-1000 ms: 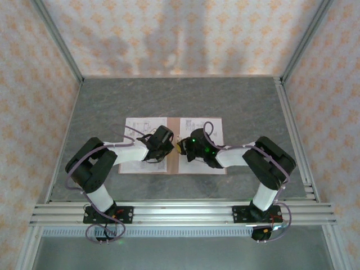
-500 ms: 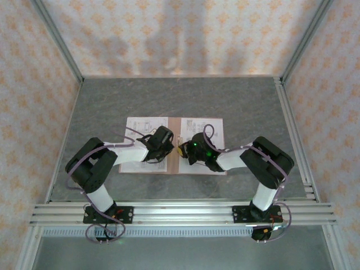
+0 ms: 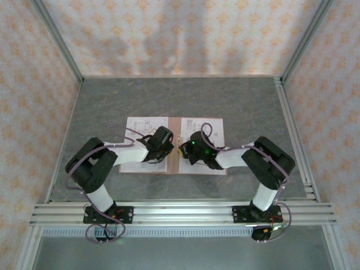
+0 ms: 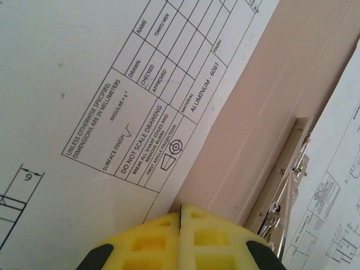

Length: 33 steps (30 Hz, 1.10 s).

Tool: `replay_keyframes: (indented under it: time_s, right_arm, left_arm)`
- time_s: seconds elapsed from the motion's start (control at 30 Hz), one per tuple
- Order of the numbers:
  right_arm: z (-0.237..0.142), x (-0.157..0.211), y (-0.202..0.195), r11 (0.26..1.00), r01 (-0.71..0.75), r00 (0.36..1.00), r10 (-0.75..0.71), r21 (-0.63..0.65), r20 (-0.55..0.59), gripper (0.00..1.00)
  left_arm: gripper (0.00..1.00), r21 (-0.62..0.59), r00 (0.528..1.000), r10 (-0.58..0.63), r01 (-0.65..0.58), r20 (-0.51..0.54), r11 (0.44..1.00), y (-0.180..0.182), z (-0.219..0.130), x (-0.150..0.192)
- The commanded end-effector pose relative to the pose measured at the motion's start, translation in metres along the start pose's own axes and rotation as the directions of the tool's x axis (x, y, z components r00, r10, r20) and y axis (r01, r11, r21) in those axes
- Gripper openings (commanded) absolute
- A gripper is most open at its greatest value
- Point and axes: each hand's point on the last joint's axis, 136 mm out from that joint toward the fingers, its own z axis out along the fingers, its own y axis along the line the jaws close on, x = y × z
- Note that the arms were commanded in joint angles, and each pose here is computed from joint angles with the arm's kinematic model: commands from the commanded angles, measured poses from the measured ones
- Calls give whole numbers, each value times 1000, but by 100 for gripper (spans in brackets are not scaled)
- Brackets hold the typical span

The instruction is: Put the files into the folder

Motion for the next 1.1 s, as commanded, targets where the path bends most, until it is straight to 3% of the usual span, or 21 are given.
replay_keyframes:
  time_s: [0.0, 1.07]
  right_arm:
    - [-7, -30, -98, 941, -28, 992, -14, 336, 122, 0]
    - [-12, -45, -130, 859, 48, 985, -125, 510, 118, 0]
  left_arm:
    - [0, -111, 1000, -6, 7, 14, 994, 36, 6, 1]
    - [0, -153, 999, -23, 26, 23, 988, 51, 8, -1]
